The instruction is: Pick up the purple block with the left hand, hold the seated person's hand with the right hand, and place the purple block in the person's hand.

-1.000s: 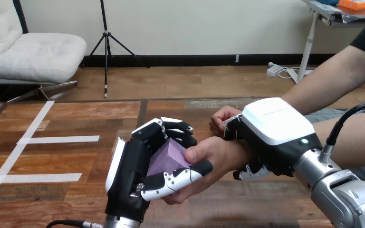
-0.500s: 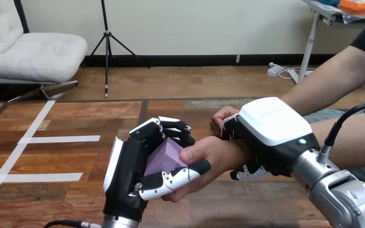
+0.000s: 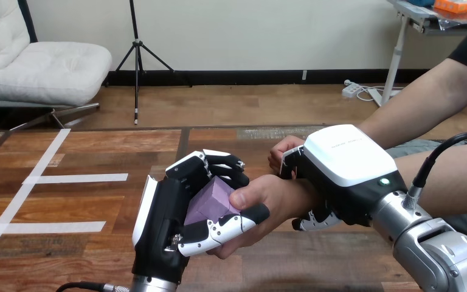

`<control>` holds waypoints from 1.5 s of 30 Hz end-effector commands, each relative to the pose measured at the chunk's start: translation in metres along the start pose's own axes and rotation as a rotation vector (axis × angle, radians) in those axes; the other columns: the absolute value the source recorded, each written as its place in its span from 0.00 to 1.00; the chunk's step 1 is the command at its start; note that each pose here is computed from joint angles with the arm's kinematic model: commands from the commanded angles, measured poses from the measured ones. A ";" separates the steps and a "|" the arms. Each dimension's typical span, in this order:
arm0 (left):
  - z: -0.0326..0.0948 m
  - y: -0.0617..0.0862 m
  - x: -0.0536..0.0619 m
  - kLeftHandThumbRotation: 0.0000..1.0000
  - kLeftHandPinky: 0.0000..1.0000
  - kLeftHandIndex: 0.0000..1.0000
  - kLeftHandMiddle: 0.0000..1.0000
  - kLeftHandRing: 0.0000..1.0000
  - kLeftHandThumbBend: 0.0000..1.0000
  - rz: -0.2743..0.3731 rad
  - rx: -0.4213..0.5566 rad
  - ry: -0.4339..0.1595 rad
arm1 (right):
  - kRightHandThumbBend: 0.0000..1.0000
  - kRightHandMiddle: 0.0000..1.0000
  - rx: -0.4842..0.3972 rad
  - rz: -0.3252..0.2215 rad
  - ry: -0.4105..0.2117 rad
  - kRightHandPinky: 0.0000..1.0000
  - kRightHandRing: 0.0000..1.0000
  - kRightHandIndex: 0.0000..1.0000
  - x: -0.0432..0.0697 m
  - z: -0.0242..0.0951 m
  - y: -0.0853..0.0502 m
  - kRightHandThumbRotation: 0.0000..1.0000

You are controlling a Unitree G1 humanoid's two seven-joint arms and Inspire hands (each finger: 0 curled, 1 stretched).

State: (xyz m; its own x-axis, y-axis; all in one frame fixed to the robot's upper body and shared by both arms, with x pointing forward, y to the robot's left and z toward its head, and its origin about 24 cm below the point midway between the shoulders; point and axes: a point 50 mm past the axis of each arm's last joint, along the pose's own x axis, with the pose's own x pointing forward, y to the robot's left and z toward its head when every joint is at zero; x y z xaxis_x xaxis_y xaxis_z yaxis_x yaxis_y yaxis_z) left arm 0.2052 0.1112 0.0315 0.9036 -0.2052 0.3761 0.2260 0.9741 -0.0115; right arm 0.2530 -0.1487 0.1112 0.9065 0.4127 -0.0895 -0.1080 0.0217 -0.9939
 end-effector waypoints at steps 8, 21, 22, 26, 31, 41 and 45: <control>0.016 -0.003 0.019 0.05 0.39 0.53 0.51 0.45 0.79 -0.038 0.006 -0.105 | 0.74 0.50 -0.008 -0.044 0.007 0.39 0.44 0.54 0.007 -0.003 -0.010 0.00; 0.016 -0.001 0.019 0.05 0.39 0.53 0.50 0.45 0.79 -0.039 0.007 -0.100 | 0.73 0.51 -0.005 -0.037 0.013 0.40 0.45 0.55 0.007 -0.003 -0.009 0.00; 0.016 -0.001 0.019 0.05 0.39 0.53 0.50 0.45 0.79 -0.039 0.007 -0.099 | 0.73 0.51 -0.008 -0.037 0.014 0.40 0.45 0.55 0.007 -0.003 -0.009 0.00; 0.016 -0.001 0.019 0.05 0.39 0.53 0.51 0.45 0.79 -0.041 0.013 -0.099 | 0.74 0.51 -0.033 -0.040 0.022 0.40 0.46 0.56 0.007 -0.003 -0.009 0.00; 0.016 0.000 0.019 0.05 0.40 0.53 0.51 0.45 0.79 -0.039 0.020 -0.097 | 0.76 0.53 -0.052 -0.041 0.031 0.39 0.47 0.58 0.007 -0.003 -0.009 0.00; 0.016 0.001 0.019 0.13 0.46 0.63 0.65 0.57 0.79 -0.078 0.112 -0.083 | 0.79 0.64 -0.085 -0.032 0.037 0.46 0.57 0.66 0.007 -0.003 -0.008 0.00; 0.016 0.002 0.019 0.22 0.57 0.75 0.78 0.70 0.81 -0.107 0.167 -0.079 | 0.80 0.68 -0.095 -0.032 0.034 0.52 0.62 0.69 0.006 -0.004 -0.007 0.01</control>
State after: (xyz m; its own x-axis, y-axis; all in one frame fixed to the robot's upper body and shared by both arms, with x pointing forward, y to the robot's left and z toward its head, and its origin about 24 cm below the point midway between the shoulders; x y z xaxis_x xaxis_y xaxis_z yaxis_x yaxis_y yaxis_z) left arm 0.2053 0.1107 0.0305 0.8983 -0.2594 0.3547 0.2446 0.9657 0.0869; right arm 0.2536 -0.1496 0.1096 0.9176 0.3856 -0.0968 -0.0876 -0.0413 -0.9953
